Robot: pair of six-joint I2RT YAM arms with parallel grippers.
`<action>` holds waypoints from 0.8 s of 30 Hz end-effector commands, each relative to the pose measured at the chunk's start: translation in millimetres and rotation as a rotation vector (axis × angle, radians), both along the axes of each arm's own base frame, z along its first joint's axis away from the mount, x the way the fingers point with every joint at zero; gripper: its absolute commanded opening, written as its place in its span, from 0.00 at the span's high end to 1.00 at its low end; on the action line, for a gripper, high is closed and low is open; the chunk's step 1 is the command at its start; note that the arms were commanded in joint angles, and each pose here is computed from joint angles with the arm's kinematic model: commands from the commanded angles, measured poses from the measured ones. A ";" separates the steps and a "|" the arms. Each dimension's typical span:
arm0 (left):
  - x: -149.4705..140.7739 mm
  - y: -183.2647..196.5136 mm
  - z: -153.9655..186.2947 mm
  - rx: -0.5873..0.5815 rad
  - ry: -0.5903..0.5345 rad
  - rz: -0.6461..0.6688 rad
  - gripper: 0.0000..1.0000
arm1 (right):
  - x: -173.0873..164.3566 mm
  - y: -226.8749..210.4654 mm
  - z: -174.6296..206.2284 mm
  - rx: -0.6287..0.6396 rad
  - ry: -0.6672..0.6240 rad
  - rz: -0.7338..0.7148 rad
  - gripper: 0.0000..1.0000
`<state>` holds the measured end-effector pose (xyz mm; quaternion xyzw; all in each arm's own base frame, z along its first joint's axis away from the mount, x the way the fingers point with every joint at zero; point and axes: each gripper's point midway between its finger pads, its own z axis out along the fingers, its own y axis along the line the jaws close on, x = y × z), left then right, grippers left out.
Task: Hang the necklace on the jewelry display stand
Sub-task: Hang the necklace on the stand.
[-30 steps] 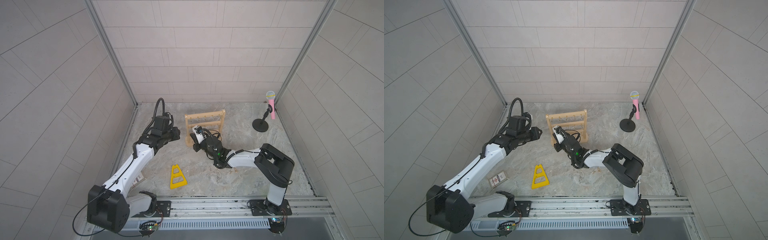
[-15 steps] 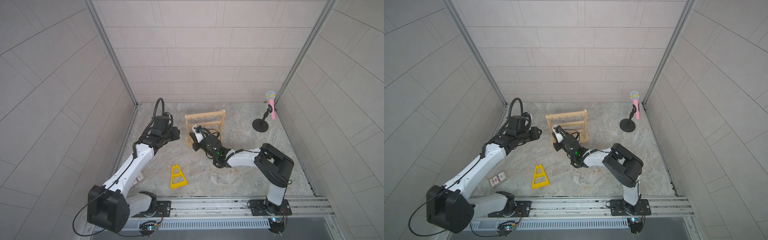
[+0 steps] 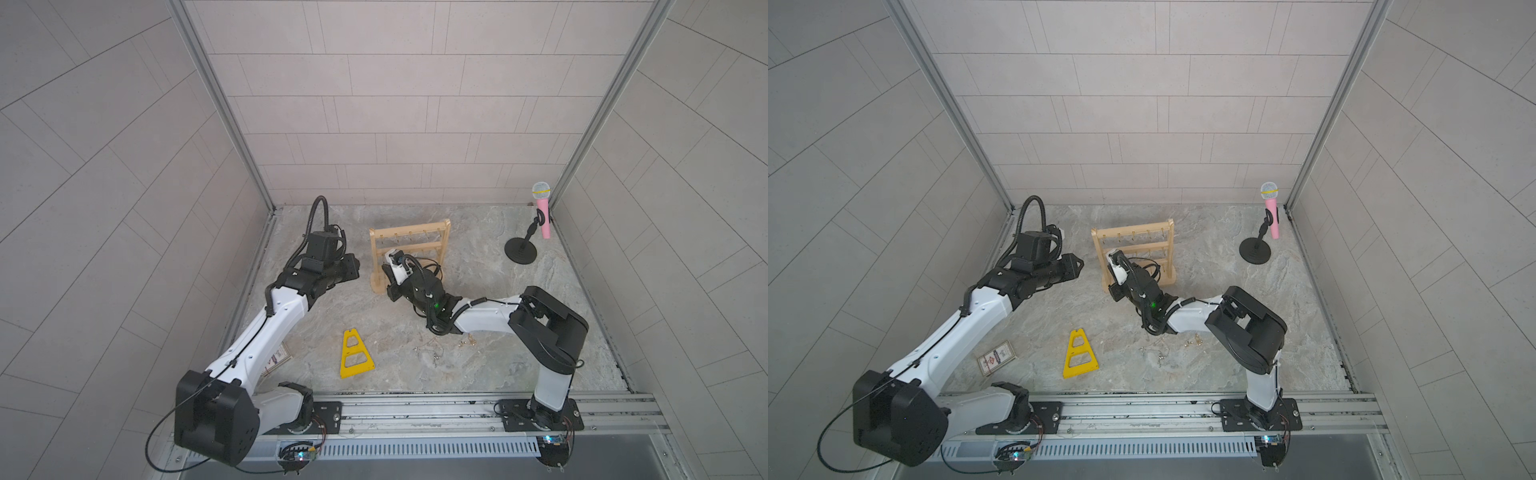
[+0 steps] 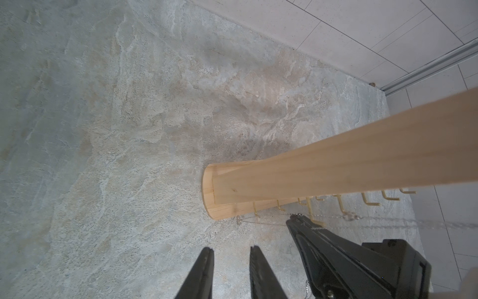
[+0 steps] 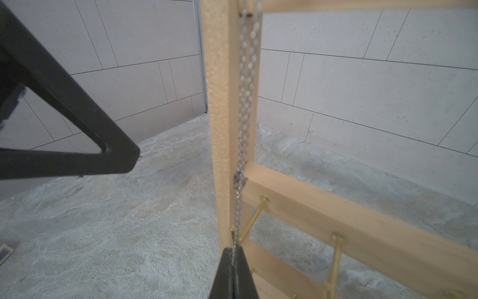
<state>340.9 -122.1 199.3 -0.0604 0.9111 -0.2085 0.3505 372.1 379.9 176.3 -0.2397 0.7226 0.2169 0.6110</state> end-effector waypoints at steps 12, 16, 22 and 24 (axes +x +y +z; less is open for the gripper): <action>1.6 1.7 -1.3 -0.003 -0.007 0.006 0.71 | 8.0 -1.8 -10.3 -0.023 0.003 -0.019 0.96; 1.7 1.8 -1.6 -0.002 -0.006 0.006 0.71 | 9.0 -0.5 -11.0 -0.022 0.005 -0.020 0.95; 1.8 1.7 -0.5 -0.004 -0.009 0.004 0.71 | 11.0 0.0 -12.1 -0.024 0.005 -0.023 0.94; 1.8 1.9 -0.9 -0.003 -0.007 0.005 0.71 | 11.2 0.0 -11.4 -0.022 0.004 -0.024 0.92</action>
